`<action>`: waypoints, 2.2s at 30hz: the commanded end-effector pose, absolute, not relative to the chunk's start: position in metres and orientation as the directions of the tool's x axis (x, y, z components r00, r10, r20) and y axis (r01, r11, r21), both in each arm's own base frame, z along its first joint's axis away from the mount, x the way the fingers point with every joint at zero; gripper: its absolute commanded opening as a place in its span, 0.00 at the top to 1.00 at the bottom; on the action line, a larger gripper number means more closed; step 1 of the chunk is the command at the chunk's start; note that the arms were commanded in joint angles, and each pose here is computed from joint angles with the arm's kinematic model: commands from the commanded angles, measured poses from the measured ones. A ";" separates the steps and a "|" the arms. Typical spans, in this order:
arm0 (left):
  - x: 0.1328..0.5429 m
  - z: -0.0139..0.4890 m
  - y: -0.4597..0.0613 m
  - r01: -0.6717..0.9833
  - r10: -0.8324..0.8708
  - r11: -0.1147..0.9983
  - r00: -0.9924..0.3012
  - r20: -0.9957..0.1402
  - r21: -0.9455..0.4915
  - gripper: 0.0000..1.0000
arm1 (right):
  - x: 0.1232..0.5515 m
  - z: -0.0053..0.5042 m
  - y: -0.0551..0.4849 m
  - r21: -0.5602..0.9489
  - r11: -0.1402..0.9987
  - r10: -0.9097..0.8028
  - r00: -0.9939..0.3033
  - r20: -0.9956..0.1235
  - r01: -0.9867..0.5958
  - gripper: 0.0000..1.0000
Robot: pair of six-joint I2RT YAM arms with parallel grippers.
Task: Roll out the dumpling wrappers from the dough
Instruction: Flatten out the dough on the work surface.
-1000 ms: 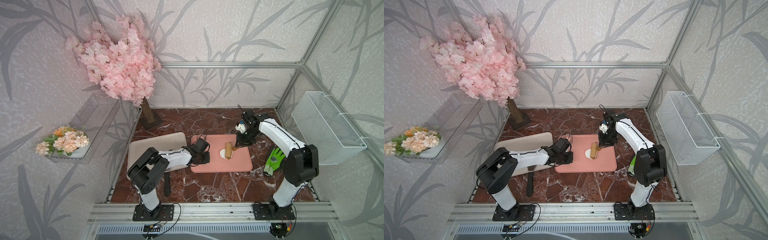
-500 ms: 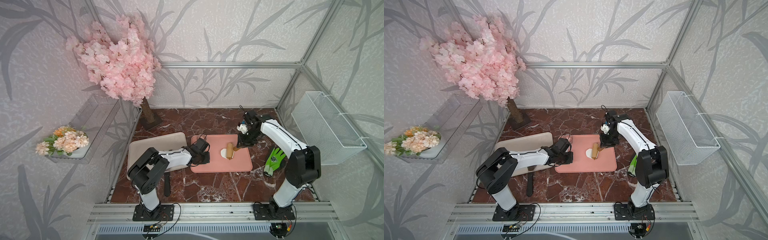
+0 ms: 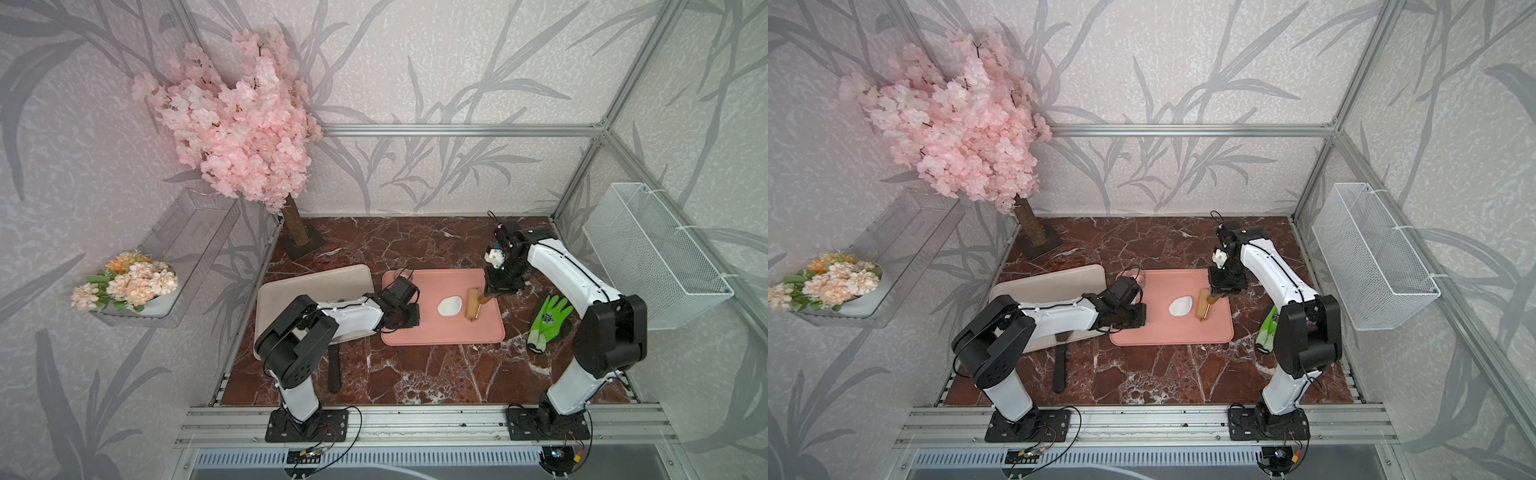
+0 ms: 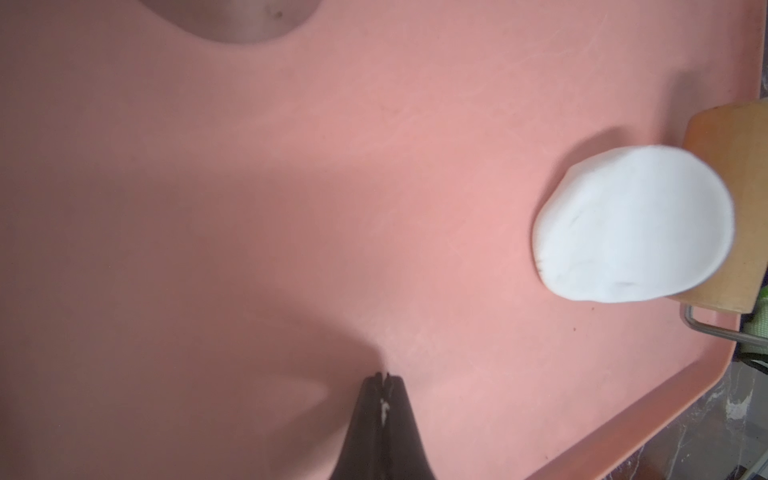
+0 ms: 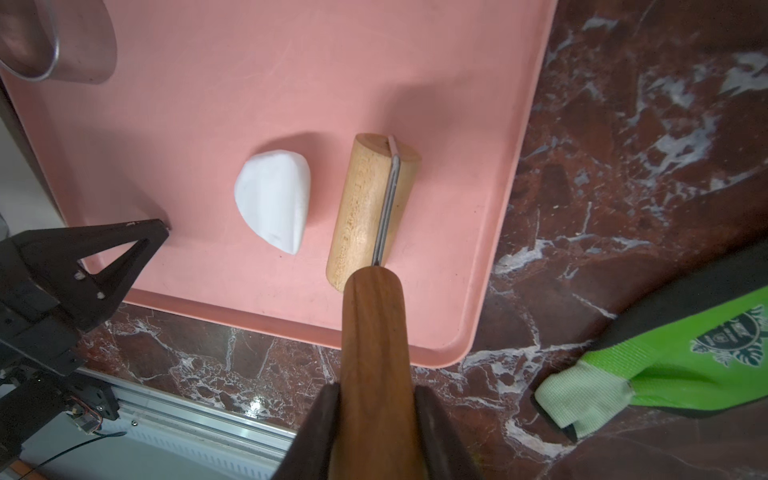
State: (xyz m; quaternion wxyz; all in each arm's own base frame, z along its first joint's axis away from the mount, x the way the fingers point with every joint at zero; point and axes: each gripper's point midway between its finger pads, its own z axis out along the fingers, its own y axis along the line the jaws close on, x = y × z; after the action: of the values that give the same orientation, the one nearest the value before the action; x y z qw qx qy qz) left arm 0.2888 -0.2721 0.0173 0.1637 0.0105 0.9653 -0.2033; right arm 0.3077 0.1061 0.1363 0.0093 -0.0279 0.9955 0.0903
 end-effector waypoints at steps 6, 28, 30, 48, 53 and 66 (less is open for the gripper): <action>0.244 -0.034 -0.232 0.026 -0.007 0.975 -0.989 -0.146 -0.223 1.00 | 0.310 0.189 0.109 0.031 0.988 -0.144 -0.982 -0.123 -0.149 1.00; 0.245 -0.036 -0.232 0.027 -0.005 0.975 -0.990 -0.143 -0.219 1.00 | 0.320 0.127 0.193 0.187 0.951 -0.253 -0.967 0.003 -0.248 1.00; 0.245 -0.035 -0.232 0.027 -0.006 0.975 -0.990 -0.144 -0.221 1.00 | 0.317 0.118 0.194 0.191 0.952 -0.249 -0.968 0.026 -0.239 1.00; 0.244 -0.034 -0.230 0.029 -0.003 0.976 -0.989 -0.150 -0.215 1.00 | 0.304 0.105 0.182 0.106 0.959 -0.276 -0.954 0.115 -0.264 1.00; 0.244 -0.034 -0.231 0.031 -0.001 0.975 -0.989 -0.145 -0.218 1.00 | 0.315 0.156 0.159 0.112 0.969 -0.222 -0.975 -0.014 -0.222 1.00; 0.245 -0.035 -0.230 0.026 -0.006 0.977 -0.989 -0.146 -0.213 1.00 | 0.324 0.174 0.185 0.255 0.940 -0.209 -0.973 -0.099 -0.228 1.00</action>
State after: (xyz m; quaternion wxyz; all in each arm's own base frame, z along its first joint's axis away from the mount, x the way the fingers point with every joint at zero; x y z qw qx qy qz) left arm 0.2894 -0.2735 0.0173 0.1660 0.0115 0.9647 -0.2043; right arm 0.3224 0.1736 0.1519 0.0018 -0.1052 0.9901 0.0930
